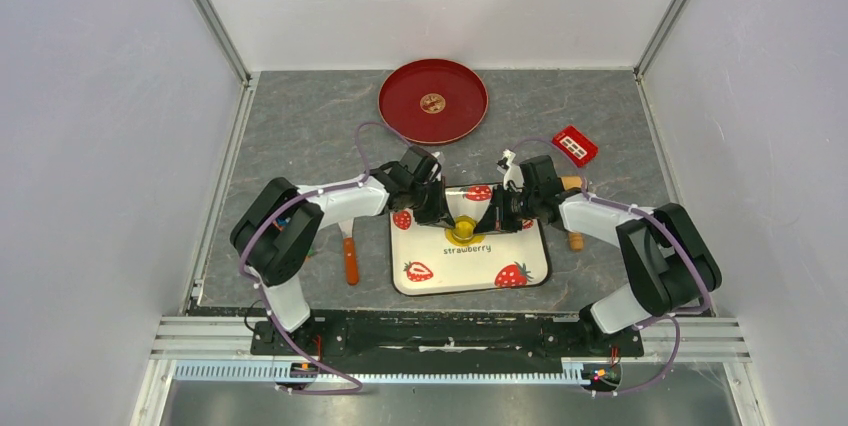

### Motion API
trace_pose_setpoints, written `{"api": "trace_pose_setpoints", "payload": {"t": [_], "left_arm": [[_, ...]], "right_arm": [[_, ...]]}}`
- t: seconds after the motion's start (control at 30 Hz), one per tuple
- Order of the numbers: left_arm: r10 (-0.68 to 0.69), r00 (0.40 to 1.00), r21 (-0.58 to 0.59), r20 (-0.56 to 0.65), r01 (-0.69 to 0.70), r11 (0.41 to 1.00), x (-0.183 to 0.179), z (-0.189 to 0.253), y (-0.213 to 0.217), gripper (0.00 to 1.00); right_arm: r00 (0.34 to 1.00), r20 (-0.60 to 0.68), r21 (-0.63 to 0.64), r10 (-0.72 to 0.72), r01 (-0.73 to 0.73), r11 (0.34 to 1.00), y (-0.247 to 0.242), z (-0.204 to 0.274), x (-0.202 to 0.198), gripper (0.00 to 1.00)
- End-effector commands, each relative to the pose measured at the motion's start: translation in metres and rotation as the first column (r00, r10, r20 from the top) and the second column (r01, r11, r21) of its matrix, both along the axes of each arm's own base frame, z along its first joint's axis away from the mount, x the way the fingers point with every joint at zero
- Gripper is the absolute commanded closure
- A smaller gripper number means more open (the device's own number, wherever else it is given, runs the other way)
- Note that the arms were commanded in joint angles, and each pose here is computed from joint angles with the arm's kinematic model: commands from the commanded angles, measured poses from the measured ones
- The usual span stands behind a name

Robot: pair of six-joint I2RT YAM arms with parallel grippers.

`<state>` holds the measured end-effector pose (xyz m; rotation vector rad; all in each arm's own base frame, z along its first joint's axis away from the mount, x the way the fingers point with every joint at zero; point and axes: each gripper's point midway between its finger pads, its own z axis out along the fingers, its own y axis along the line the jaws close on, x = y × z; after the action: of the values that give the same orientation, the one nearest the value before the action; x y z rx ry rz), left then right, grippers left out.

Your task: Roll out the dumpling wrappers from the dough

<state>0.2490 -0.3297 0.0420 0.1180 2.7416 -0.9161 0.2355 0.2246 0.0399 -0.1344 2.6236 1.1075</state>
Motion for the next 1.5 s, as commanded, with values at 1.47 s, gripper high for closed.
{"api": "trace_pose_setpoints", "payload": {"t": [1.47], "left_arm": [[0.026,0.989,0.395,-0.146,0.034,0.918,-0.021,-0.106,0.044,0.98]], "right_arm": [[0.99,-0.136,-0.5,-0.024,-0.048,0.865,-0.072,-0.112,-0.016,1.0]]}}
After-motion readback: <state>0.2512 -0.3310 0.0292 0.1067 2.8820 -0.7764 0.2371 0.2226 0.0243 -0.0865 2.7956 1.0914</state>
